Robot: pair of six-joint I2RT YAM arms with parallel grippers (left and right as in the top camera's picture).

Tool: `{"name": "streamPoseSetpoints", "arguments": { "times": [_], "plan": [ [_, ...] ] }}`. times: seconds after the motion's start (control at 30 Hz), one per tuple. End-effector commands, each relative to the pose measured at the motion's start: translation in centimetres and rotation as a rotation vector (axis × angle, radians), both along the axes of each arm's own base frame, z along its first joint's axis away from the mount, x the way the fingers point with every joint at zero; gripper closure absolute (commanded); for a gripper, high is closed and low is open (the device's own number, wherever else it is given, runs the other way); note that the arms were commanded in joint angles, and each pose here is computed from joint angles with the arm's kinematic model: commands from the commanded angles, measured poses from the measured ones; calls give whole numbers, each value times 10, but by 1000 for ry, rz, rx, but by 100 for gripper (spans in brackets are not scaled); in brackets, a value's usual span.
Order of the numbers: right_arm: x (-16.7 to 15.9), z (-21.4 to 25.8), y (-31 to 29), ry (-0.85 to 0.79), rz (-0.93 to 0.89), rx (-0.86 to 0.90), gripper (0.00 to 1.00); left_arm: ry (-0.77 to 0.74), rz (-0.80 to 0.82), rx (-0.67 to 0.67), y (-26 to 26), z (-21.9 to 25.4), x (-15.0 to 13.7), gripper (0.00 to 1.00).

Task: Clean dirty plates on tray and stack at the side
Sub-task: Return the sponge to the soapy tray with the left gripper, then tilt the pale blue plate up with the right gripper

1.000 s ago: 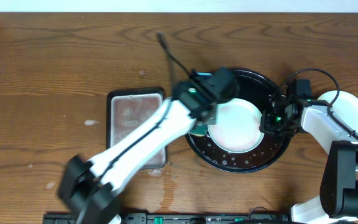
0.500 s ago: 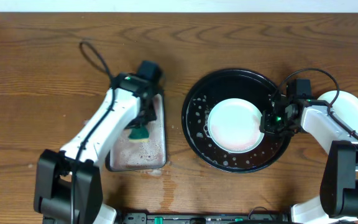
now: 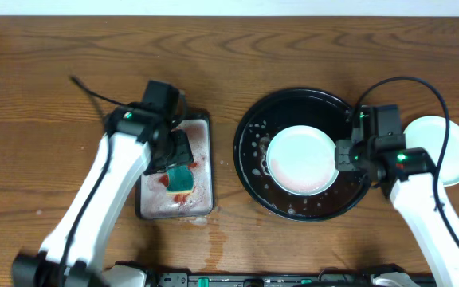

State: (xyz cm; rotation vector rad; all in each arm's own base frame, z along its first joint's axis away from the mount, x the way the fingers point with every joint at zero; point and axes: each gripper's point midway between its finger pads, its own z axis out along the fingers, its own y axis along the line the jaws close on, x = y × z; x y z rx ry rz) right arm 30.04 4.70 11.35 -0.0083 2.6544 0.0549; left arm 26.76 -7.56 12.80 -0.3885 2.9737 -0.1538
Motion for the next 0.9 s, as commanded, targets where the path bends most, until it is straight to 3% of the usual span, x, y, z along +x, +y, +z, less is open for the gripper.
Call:
{"name": "streamPoseSetpoints", "arguments": {
  "times": [0.0, 0.17, 0.4, 0.43, 0.5, 0.6, 0.67, 0.77, 0.87],
  "plan": [
    [1, 11, -2, -56, -20, -104, 99, -82, -5, -26, 2, 29, -10, 31],
    [-1, -8, 7, 26, -41, 3, 96, -175, -5, -48, 6, 57, -23, 21],
    [10, -62, 6, 210, 14, 317, 77, -238, -2, -65, 7, 72, -28, 19],
    [12, -70, 3, 225, 11, 345, 71, -237, 7, -68, 7, 71, -28, 20],
    [14, -85, -7, 253, -28, 350, 70, -235, 5, -66, 7, 71, -28, 19],
    [19, -102, -1, 270, 9, 427, 72, -234, 5, -66, 7, 71, -28, 19],
    [20, -106, 8, 275, 37, 466, 78, -234, 5, -66, 7, 71, -28, 19],
    [20, -116, 11, 296, 36, 456, 97, -234, 5, -66, 7, 71, -28, 18],
    [21, -123, 4, 305, -10, 409, 99, -234, 5, -66, 7, 71, -28, 18]
  ]
}}
